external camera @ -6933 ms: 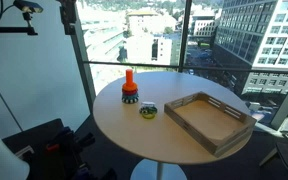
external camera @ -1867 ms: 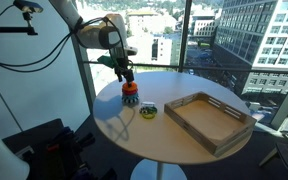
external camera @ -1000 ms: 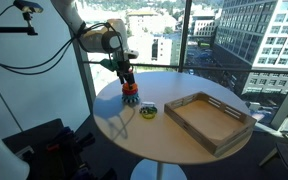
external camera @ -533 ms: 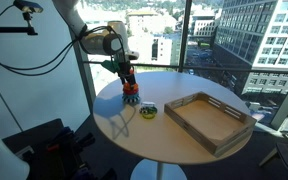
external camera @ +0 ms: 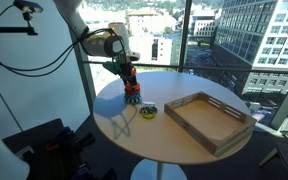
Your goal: Remove the orange orange ring from the ring stacking stand and place it on the table
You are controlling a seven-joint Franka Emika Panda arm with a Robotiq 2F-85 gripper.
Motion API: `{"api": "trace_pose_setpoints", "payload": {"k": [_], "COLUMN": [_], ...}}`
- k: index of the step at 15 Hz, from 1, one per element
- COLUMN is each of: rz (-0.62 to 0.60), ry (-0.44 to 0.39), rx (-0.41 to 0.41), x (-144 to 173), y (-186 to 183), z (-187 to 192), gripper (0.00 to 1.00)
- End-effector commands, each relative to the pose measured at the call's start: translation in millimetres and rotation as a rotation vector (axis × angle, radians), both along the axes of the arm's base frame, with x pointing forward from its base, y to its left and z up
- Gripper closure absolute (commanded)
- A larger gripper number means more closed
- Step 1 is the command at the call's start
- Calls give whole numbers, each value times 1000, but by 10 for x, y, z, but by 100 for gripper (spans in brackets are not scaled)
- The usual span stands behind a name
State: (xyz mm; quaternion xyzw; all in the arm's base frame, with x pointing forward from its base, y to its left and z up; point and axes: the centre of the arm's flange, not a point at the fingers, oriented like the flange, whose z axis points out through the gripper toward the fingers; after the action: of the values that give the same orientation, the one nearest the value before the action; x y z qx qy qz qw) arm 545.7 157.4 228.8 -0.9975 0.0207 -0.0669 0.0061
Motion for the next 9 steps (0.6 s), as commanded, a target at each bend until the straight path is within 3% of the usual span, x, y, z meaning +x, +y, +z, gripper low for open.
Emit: {"api": "trace_pose_setpoints", "payload": {"k": [1, 5, 9], "rz": [-17, -25, -29], "ry": [-14, -17, -18], "rx": [8, 11, 20], "x": [55, 39, 45], "y": [24, 42, 50], "z": [66, 204, 339], "gripper": [45, 54, 54]}}
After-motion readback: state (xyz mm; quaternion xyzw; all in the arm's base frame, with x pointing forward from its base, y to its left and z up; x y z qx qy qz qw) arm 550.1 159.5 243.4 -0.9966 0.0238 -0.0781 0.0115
